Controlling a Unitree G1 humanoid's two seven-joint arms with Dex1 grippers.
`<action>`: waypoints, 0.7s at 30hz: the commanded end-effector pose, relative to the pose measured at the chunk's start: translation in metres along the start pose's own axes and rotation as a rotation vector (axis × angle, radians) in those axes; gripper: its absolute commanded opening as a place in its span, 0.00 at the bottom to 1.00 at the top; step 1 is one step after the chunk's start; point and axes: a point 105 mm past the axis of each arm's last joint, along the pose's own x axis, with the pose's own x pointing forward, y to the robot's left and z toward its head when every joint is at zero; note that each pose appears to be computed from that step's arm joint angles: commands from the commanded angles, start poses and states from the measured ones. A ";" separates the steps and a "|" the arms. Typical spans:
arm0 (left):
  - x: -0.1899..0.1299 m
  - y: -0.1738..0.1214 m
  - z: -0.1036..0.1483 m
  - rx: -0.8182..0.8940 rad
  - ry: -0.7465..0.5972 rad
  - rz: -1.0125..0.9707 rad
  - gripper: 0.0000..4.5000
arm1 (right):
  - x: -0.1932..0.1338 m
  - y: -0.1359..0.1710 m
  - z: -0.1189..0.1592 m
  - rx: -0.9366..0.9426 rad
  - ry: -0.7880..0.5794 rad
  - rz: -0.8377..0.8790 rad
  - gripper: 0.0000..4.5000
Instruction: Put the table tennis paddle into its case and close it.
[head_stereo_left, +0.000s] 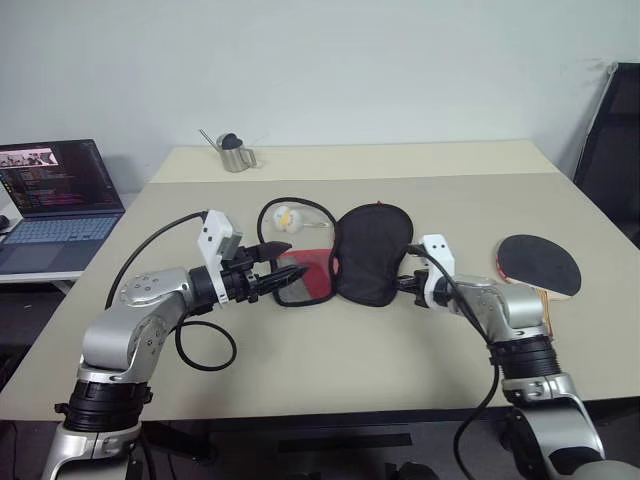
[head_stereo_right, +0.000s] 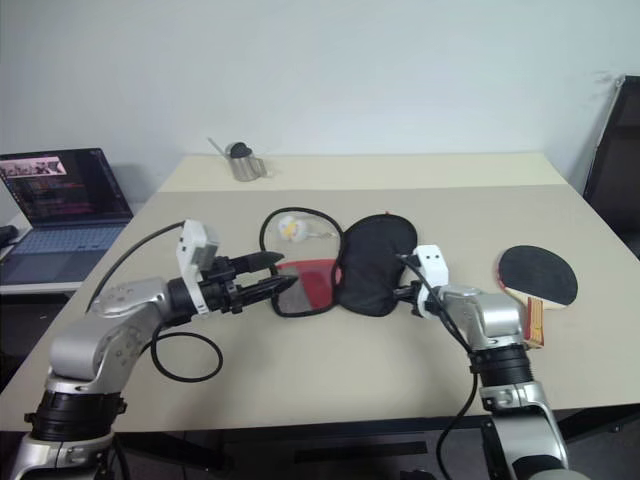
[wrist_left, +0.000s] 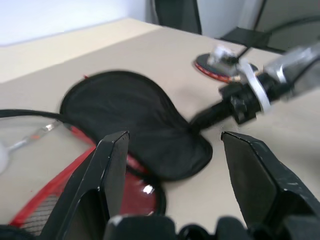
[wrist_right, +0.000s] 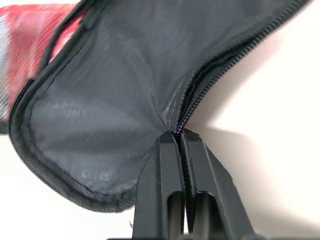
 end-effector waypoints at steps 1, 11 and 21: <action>-0.004 -0.001 0.004 0.056 0.010 -0.025 0.71 | -0.016 -0.012 0.009 -0.010 -0.026 -0.006 0.00; -0.004 0.006 -0.001 0.064 0.027 -0.017 0.71 | -0.034 -0.036 0.014 0.020 -0.038 -0.066 0.00; 0.006 0.007 0.004 0.067 0.018 -0.057 0.71 | -0.049 -0.056 0.017 0.080 -0.086 -0.146 0.00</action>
